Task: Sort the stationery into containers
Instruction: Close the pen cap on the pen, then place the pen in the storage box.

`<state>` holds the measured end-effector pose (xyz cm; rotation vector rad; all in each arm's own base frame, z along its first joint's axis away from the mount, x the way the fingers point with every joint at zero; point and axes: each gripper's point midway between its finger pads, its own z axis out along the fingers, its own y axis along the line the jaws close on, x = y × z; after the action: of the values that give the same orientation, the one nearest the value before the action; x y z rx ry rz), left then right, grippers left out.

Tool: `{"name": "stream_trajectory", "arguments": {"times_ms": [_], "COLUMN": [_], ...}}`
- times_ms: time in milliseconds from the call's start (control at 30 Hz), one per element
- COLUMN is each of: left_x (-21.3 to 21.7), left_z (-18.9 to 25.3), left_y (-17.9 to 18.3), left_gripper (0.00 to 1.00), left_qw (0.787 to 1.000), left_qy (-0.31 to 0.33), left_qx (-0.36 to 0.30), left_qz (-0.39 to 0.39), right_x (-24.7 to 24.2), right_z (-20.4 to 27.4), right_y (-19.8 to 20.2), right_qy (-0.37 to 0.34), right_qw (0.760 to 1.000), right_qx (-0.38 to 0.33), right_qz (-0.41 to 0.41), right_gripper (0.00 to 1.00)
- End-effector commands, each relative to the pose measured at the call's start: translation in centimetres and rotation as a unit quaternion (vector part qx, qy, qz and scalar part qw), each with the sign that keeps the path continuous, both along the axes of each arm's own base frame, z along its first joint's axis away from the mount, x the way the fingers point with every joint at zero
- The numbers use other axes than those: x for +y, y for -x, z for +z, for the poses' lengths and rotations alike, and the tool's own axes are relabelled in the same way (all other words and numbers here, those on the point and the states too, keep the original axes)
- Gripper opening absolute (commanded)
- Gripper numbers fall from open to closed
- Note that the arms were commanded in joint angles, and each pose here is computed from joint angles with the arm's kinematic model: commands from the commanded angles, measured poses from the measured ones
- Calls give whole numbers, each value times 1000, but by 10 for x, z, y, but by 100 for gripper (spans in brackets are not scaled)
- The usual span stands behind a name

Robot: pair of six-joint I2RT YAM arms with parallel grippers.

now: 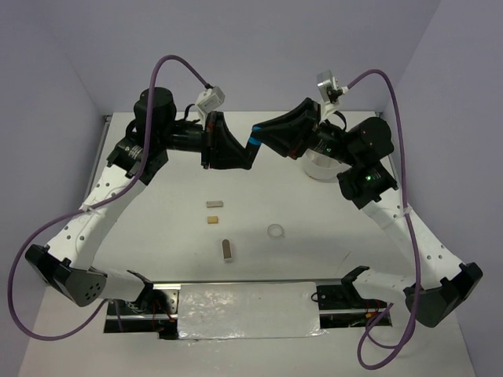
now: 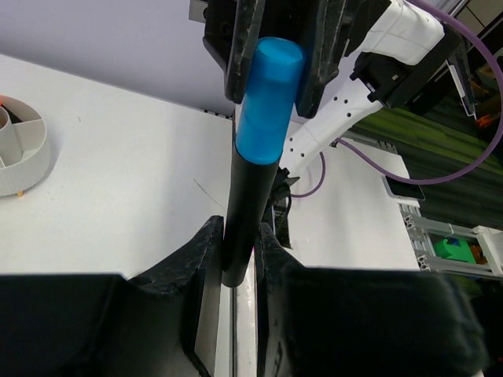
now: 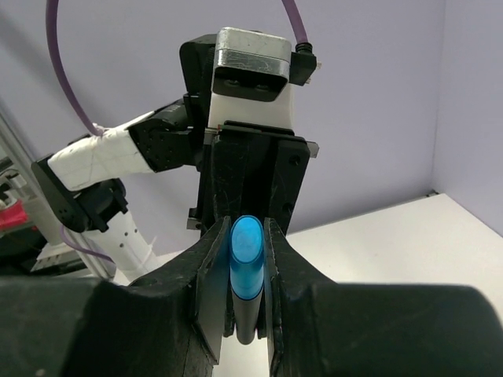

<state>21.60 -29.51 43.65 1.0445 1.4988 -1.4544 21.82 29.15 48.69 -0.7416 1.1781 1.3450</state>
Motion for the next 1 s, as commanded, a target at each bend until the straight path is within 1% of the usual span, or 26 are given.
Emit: {"name": "stream_trajectory", "arguments": {"times_ms": [0, 33, 67, 100, 133, 167, 200, 233, 267, 300, 333, 400, 433, 500, 533, 567, 700, 733, 767, 800, 833, 867, 900, 933, 967], "left_x": [32, 30, 27, 27, 26, 21, 21, 16, 14, 12, 6, 3, -2, -2, -3, -1, -3, -4, -3, -3, -2, 0, 1, 1, 1], "left_z": [169, 163, 150, 147, 140, 118, 113, 93, 85, 74, 56, 40, 23, 14, 4, 4, -21, -27, -29, -29, -30, -32, -29, -31, -28], "left_y": [-14, -13, -16, -12, -9, -9, -3, 1, 7, 9, 14, 20, 24, 33, 37, 45, 57, 57, 58, 56, 58, 58, 55, 51, 48], "left_gripper": [0, 0, 0, 0, 0, 0, 0, 0, 0, 0, 0, 0, 0, 0, 0, 0, 0, 0, 0, 0, 0, 0, 0, 0, 0], "left_qw": [929, 933, 940, 940, 944, 955, 957, 965, 969, 974, 979, 983, 987, 988, 990, 989, 992, 994, 994, 994, 994, 995, 995, 996, 996], "left_qy": [196, 193, 185, 186, 184, 171, 170, 157, 153, 142, 128, 114, 99, 89, 78, 76, 47, 36, 32, 31, 27, 19, 19, 11, 12], "left_qx": [-284, -277, -262, -263, -255, -228, -222, -201, -193, -177, -160, -142, -126, -126, -111, -119, -92, -76, -75, -85, -83, -77, -90, -83, -88], "left_qz": [130, 124, 117, 111, 102, 83, 74, 52, 39, 29, 9, -3, -12, -17, -24, -30, -67, -70, -71, -66, -62, -55, -47, -35, -29], "right_x": [18, 18, 20, 21, 24, 21, 17, 14, 11, 9, 7, 1, -1, -4, -4, -5, -1, 0, 1, 2, 1, 1, 2, 1, 1], "right_z": [-149, -135, -124, -111, -102, -75, -68, -47, -40, -33, -23, -10, -10, -7, -6, -7, -2, -2, -3, -3, -8, -11, -12, -20, -25], "right_y": [101, 98, 96, 90, 73, 66, 58, 47, 43, 33, 30, 21, 19, 13, 15, 14, 26, 33, 36, 37, 39, 44, 45, 47, 49], "right_qy": [202, 190, 180, 168, 155, 136, 135, 117, 112, 108, 104, 99, 102, 106, 107, 106, 101, 105, 109, 114, 123, 133, 139, 151, 158], "right_qw": [901, 908, 916, 926, 942, 959, 963, 974, 977, 981, 983, 986, 986, 987, 987, 987, 988, 987, 986, 986, 983, 982, 980, 976, 974], "right_qx": [280, 275, 264, 249, 246, 208, 209, 185, 174, 161, 152, 130, 128, 121, 119, 120, 108, 104, 105, 96, 103, 94, 93, 107, 108], "right_qz": [263, 252, 244, 227, 170, 136, 102, 59, 46, 16, 3, -18, -20, -24, -14, -10, 38, 61, 71, 78, 85, 98, 105, 114, 123], "right_gripper": [9, 11, 14, 23, 26, 26, 28, 28, 29, 32, 39, 40, 43, 46, 47, 47, 48, 46, 42, 34, 32, 30, 27, 27, 36]}}
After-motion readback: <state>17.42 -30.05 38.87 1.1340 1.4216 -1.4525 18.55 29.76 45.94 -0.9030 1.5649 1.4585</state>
